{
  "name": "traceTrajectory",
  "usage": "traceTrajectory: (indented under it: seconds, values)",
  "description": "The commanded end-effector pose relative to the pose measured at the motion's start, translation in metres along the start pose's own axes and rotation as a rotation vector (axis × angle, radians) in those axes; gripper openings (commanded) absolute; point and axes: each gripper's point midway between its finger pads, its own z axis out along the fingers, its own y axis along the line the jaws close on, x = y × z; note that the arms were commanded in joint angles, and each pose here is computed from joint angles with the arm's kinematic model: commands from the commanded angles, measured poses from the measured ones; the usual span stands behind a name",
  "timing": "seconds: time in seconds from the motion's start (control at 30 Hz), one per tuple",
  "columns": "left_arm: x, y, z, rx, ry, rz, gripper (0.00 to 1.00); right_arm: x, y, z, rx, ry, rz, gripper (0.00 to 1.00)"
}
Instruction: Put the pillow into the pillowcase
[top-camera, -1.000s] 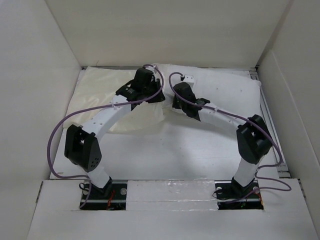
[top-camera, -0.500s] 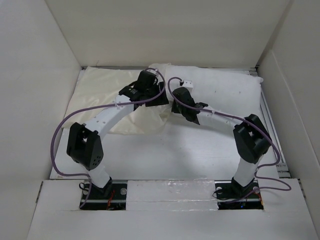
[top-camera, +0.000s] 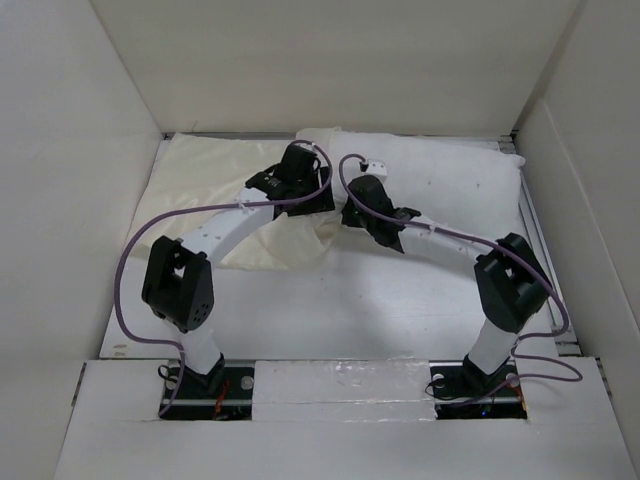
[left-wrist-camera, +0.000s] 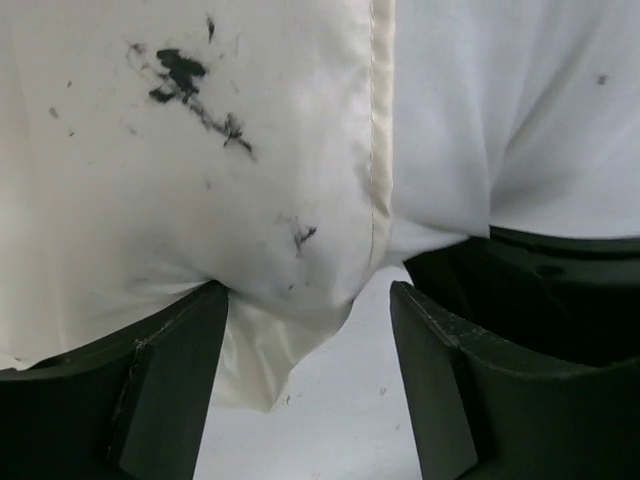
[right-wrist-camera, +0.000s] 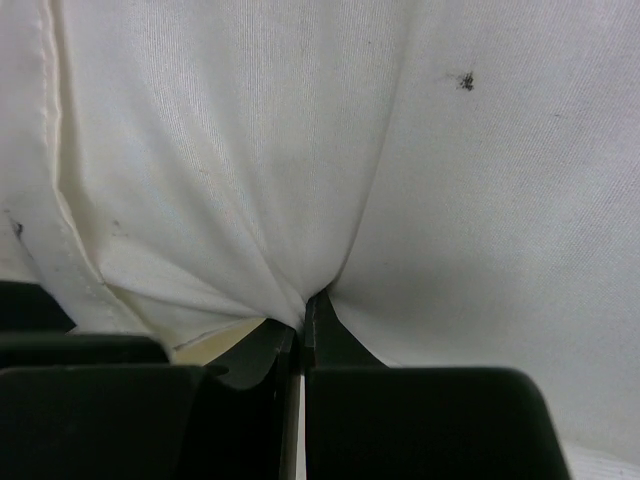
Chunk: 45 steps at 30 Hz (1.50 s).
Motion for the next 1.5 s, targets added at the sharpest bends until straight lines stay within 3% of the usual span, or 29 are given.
traceTrajectory:
  seconds: [0.0,0.07,0.13,0.17,0.23,0.5,0.6,0.87,1.13,1.3,1.47]
  values:
    - [-0.001,0.004,0.015,-0.035,0.005,0.004,0.61,-0.026,0.045,-0.023,-0.150,-0.073,0.039,0.00]
    - [-0.002,0.008,0.020,-0.056,-0.005,-0.005,0.51,-0.024,0.054,-0.029,-0.177,-0.069,0.022,0.00]
    - [-0.007,0.007,0.023,-0.058,-0.023,-0.005,0.29,-0.020,0.057,-0.033,-0.184,-0.063,0.016,0.00]
    - [-0.012,0.004,0.019,-0.054,-0.029,-0.006,0.10,-0.020,0.056,-0.033,-0.184,-0.064,0.007,0.00]
    - [-0.012,-0.003,0.015,-0.063,-0.034,0.010,0.00,-0.015,0.067,-0.037,-0.220,-0.057,-0.010,0.00]
    - [-0.025,-0.082,-0.027,0.063,-0.054,0.106,0.00,-0.014,0.082,-0.044,-0.291,-0.054,-0.018,0.00]
    - [-0.025,-0.100,-0.047,0.161,-0.038,0.108,0.00,-0.030,0.073,-0.049,-0.228,-0.103,0.017,0.00]
    - [-0.012,-0.120,-0.070,0.319,-0.001,0.130,0.00,-0.027,0.021,-0.020,0.061,-0.017,0.094,0.00]
    - [-0.010,-0.134,-0.089,0.438,-0.026,0.132,0.00,0.022,0.004,0.018,0.080,0.110,0.108,0.00]
    - [-0.010,-0.136,-0.088,0.450,-0.038,0.115,0.00,0.056,0.012,0.018,-0.046,0.168,0.157,0.00]
    - [-0.001,-0.118,-0.057,0.416,-0.004,0.086,0.00,0.016,0.068,-0.034,-0.429,0.023,0.116,0.00]
